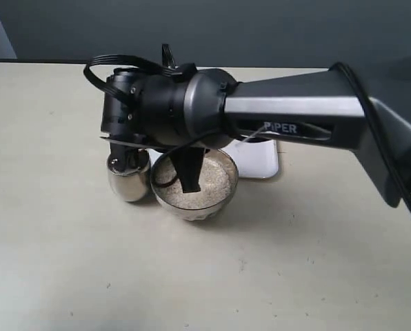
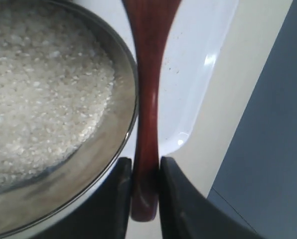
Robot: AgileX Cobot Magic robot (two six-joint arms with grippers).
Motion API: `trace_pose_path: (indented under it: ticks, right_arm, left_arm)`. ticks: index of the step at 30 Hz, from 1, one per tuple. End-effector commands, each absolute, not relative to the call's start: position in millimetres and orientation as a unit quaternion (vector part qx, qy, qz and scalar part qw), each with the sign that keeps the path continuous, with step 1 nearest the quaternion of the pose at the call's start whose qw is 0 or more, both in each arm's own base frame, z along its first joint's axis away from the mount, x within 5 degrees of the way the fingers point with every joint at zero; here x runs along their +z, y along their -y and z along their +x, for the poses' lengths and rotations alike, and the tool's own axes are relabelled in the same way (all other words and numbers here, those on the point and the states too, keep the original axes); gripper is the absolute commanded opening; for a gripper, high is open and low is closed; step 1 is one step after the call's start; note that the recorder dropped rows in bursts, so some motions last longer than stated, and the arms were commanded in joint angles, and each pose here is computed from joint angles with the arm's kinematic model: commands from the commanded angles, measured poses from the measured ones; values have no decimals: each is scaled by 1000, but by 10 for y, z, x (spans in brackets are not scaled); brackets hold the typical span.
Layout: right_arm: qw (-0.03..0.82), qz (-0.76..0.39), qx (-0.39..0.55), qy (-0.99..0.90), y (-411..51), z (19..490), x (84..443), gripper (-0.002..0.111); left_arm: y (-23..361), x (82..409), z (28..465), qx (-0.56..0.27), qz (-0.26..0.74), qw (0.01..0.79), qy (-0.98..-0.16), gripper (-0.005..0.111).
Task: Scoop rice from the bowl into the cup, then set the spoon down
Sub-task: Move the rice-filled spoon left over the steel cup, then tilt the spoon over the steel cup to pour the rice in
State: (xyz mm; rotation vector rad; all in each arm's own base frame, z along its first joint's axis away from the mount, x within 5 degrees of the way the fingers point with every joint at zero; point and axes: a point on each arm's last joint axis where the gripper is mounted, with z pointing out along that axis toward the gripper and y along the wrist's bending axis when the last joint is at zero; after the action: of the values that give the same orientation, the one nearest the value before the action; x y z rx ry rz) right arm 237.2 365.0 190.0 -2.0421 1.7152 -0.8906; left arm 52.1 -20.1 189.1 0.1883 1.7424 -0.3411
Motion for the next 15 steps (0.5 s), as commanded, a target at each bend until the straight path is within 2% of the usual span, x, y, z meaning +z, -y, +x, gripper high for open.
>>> trace_pose_path:
  ticks: [1, 15]
  right_arm:
    - [162, -715, -324, -598, -3627, 2343, 1853, -1]
    - [207, -691, -338, -604, -3689, 2312, 1882, -1]
  left_arm:
    - [201, 1921, 518, -153, 81, 636, -752, 1]
    - [201, 1921, 518, -153, 81, 636, -752, 1]
